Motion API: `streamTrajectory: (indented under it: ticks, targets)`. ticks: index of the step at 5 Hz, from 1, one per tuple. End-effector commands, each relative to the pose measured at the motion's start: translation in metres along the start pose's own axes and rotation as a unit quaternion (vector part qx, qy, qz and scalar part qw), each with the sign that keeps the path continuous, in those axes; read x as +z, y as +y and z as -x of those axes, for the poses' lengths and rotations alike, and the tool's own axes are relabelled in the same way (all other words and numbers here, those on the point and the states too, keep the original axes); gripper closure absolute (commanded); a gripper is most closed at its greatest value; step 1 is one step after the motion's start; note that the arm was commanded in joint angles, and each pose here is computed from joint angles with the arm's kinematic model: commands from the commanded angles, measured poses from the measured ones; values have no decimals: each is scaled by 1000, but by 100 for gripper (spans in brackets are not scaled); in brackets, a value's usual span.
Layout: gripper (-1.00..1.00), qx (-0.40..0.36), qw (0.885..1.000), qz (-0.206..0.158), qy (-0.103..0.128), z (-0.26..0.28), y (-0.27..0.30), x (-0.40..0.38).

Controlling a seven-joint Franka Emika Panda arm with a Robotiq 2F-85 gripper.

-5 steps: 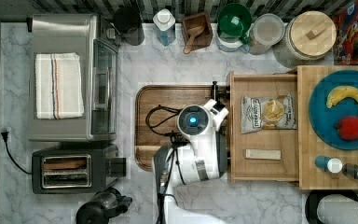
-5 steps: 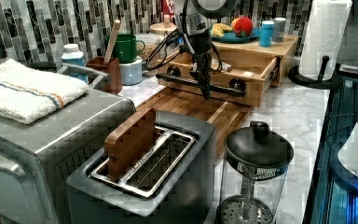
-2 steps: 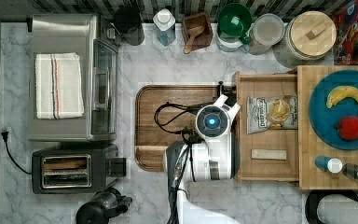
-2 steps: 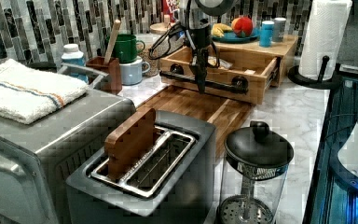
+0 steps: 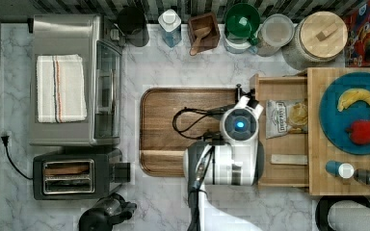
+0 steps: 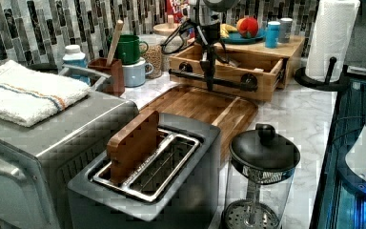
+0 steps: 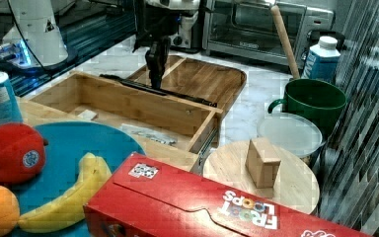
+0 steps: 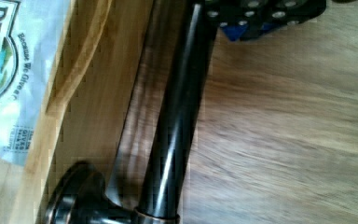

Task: Close the drawer.

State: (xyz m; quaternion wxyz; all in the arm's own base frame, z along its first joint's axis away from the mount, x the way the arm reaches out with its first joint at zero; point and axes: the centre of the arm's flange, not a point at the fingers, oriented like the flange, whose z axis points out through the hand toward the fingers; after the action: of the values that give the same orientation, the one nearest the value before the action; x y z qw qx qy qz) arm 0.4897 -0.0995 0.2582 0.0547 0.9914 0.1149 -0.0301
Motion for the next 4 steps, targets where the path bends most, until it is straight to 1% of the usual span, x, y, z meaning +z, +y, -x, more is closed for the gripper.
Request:
streamTrajectory:
  ticks: [1,2,3,4]
  targets:
    - [100,127,991,29,34,59,176,-12]
    - [100,137,989,38,37,73,205,-9]
    - [100,127,990,45,42,81,241,-7]
    - [100,115,990,66,50,93,269,-9]
